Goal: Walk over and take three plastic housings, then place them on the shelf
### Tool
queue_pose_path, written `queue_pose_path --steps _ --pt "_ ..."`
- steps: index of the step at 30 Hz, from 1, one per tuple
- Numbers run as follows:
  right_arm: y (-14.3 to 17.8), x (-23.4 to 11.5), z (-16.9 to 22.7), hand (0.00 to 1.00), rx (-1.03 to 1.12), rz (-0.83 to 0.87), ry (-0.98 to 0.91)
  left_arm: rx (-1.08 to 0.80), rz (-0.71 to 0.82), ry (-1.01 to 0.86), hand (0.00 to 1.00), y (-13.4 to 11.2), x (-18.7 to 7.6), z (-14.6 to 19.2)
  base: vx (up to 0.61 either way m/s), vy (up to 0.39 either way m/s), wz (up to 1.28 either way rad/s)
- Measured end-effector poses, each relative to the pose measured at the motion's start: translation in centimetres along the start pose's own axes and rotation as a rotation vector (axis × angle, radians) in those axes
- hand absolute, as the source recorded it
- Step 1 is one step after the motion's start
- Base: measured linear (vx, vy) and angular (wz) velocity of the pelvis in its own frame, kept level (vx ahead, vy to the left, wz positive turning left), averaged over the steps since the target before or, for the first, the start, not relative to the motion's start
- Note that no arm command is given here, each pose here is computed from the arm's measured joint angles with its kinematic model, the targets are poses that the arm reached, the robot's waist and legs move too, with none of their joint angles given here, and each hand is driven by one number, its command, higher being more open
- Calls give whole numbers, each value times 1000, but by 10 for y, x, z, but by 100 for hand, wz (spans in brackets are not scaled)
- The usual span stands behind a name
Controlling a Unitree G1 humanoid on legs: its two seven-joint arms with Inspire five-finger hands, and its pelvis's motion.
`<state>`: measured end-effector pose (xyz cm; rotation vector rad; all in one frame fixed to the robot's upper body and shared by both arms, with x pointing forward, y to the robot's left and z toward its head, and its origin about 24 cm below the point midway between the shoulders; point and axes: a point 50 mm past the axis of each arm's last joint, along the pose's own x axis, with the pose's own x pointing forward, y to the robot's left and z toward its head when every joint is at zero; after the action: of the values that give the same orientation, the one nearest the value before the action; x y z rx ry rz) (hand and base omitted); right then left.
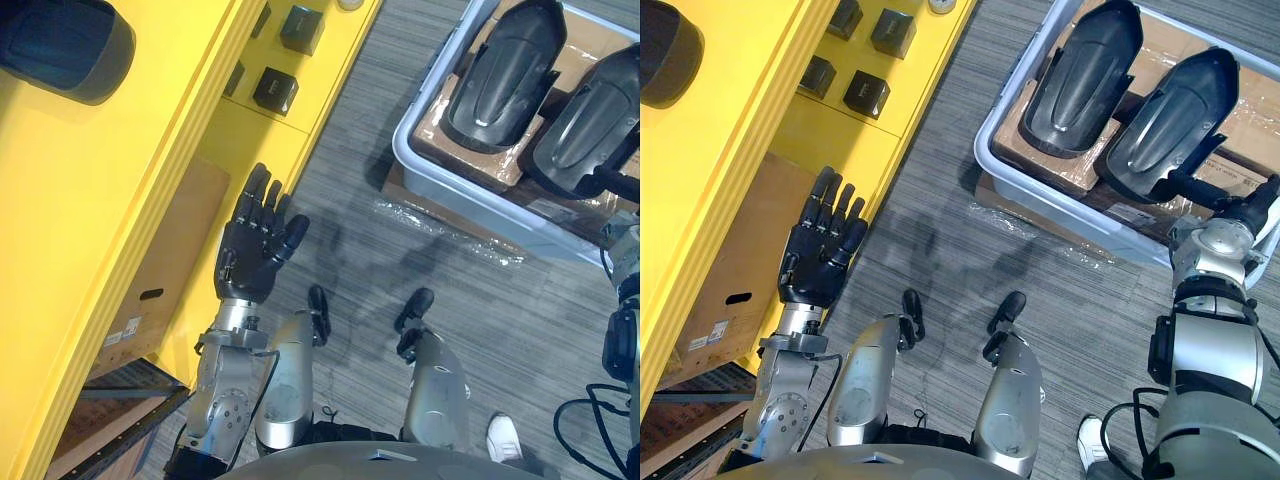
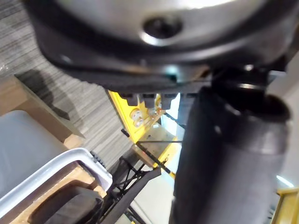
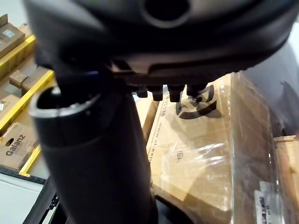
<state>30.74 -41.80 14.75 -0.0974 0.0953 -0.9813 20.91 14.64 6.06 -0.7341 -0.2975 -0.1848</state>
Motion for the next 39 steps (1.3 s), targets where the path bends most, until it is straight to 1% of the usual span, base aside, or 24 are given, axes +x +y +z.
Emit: queue_pose_path --steps 3,7,10,15,19,20,24,29,32,35,37,39 --pt "-1 0 2 0 -22 -3 -9 0 3 -17 100 0 0 2 0 0 0" --pt "-14 5 7 0 -88 -8 9 1 5 -18 100 1 0 2 0 0 0" --pt "-22 8 9 0 -247 23 33 2 4 -18 100 1 0 2 -1 -11 0" --pt "-19 6 -8 0 -353 38 131 3 0 -18 100 1 0 2 -3 -48 3" --pt "-8 3 -11 0 -295 66 161 3 -12 -27 100 -2 1 5 -16 -51 5" --pt "-3 1 -16 0 -276 76 174 5 -14 -31 100 -2 0 6 3 -44 0" --pt "-2 -7 -44 0 -250 97 237 26 -11 -57 100 0 -2 18 22 -20 1" --pt "-2 -15 -66 0 -264 79 221 38 -32 -79 100 -3 -4 27 57 -1 3" --pt "2 -26 -88 0 -295 59 237 28 -68 -29 100 -5 -4 23 69 24 4" --pt "5 -33 -96 0 -352 26 203 38 -79 48 100 -6 -4 15 65 36 -5" --pt "6 -35 -93 0 -392 16 146 74 -96 113 100 -8 -4 8 50 42 -11" --pt "13 -38 -81 0 -435 19 50 86 -115 252 100 -10 -4 -8 35 34 -15"
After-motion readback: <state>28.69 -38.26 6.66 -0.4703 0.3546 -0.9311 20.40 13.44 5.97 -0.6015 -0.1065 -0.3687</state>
